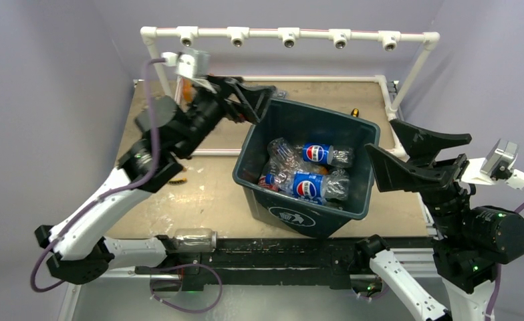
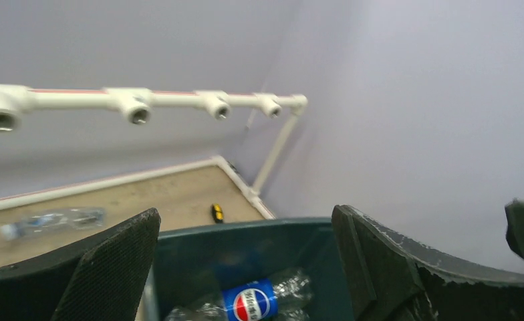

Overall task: Put the plastic bottles in the bin
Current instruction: Place the plastic bottle in the trash bin.

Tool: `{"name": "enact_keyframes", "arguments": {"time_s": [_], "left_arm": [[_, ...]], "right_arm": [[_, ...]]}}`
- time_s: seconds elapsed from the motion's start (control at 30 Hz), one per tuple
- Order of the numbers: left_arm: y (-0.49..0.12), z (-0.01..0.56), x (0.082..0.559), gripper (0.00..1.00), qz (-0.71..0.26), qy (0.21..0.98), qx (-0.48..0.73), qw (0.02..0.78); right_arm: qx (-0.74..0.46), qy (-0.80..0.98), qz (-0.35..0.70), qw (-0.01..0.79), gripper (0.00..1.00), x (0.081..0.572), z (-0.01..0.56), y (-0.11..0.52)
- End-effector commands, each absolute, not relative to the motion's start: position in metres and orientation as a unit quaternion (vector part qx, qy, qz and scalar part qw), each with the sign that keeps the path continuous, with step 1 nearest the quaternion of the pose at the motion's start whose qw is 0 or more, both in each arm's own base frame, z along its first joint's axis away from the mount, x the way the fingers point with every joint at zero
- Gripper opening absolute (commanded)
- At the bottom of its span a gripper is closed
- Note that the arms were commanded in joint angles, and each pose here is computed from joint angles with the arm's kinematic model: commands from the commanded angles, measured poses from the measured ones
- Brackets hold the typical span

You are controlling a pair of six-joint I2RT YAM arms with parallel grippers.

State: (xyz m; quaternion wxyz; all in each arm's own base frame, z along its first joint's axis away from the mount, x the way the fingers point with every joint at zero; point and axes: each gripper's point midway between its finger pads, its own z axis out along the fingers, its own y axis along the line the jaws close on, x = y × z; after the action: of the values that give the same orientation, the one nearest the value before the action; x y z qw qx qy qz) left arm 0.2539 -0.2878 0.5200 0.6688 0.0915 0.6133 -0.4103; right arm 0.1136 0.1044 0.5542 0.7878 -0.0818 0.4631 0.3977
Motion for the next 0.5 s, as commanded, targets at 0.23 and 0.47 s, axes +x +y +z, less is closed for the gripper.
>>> {"name": "enact_keyframes", "arguments": {"time_s": [0.23, 0.47], "left_arm": [[-0.238, 0.392, 0.275, 0.99, -0.154, 0.798, 0.123, 0.57], [-0.266, 0.351, 0.271, 0.87, -0.178, 0.82, 0.164, 0.519]], "right_arm": [[-0.06, 0.469, 0.387, 0.792, 0.99, 0.11, 0.55, 0.093], [-0.064, 0.479, 0.395, 0.782, 0.99, 0.107, 0.549, 0.096]]}}
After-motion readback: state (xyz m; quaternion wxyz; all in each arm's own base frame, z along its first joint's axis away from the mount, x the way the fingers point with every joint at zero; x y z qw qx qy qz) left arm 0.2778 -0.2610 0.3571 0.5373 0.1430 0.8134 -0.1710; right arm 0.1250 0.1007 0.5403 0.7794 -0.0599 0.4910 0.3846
